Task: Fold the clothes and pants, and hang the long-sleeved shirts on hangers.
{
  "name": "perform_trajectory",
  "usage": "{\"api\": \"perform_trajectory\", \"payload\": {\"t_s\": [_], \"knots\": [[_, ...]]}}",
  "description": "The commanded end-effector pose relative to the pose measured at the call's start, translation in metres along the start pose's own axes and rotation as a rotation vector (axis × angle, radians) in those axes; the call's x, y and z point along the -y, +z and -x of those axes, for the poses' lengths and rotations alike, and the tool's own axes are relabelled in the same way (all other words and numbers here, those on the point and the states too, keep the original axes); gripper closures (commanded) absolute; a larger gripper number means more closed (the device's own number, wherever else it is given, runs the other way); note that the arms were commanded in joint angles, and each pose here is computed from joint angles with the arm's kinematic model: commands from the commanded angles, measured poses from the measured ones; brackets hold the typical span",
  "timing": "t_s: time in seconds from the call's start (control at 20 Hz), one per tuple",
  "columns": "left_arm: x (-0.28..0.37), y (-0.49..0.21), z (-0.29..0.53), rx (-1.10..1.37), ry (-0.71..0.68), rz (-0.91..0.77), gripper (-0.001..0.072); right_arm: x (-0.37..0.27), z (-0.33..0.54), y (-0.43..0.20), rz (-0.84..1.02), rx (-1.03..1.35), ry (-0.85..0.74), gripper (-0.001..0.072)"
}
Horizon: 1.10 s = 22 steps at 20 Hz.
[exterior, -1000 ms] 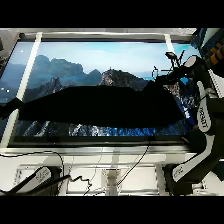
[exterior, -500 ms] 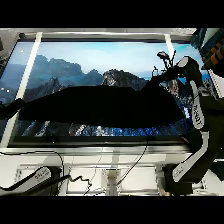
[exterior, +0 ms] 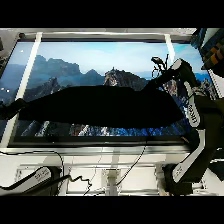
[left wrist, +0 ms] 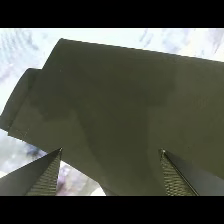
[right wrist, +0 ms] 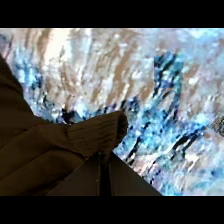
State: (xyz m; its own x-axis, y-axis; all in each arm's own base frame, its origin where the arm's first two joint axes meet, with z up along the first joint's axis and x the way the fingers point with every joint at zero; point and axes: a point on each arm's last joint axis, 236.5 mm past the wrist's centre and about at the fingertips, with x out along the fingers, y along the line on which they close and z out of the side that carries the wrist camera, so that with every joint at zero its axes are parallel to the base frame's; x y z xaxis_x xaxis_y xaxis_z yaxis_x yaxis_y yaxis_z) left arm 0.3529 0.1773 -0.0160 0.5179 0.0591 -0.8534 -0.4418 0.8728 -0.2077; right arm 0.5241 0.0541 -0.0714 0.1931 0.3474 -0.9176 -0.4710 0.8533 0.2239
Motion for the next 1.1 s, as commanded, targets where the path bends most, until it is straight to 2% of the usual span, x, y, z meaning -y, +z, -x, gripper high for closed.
{"api": "perform_trajectory", "payload": {"t_s": [0.0,0.3,0.6,0.65,0.7,0.85,0.95,1.05], "knots": [[0.001,-0.006,0.000,-0.024,-0.007,0.000,0.0015,0.001,0.014,0.016,0.026,0.039,-0.017,0.0689],[0.007,-0.035,0.003,-0.149,-0.034,-0.001,0.0016,-0.006,0.063,0.061,-0.039,0.174,-0.038,0.0690],[-0.036,-0.020,0.001,-0.079,0.074,0.112,0.0019,-0.014,0.064,0.064,-0.136,0.183,0.004,0.0689],[-0.050,-0.030,-0.002,-0.114,0.100,0.138,0.0144,-0.015,0.064,0.065,-0.145,0.186,0.011,0.0690],[-0.062,-0.040,-0.005,-0.152,0.106,0.163,0.0218,-0.017,0.064,0.066,-0.147,0.190,0.019,0.0689],[-0.083,-0.059,-0.012,-0.209,0.030,0.284,0.0218,-0.018,0.064,0.066,-0.147,0.193,0.024,0.0689],[-0.085,-0.050,-0.012,-0.151,-0.076,0.360,0.0199,-0.018,0.064,0.067,-0.147,0.194,0.023,0.0689],[-0.092,-0.050,-0.016,-0.139,-0.103,0.396,0.0199,-0.018,0.064,0.067,-0.147,0.194,0.023,0.0689]]}}
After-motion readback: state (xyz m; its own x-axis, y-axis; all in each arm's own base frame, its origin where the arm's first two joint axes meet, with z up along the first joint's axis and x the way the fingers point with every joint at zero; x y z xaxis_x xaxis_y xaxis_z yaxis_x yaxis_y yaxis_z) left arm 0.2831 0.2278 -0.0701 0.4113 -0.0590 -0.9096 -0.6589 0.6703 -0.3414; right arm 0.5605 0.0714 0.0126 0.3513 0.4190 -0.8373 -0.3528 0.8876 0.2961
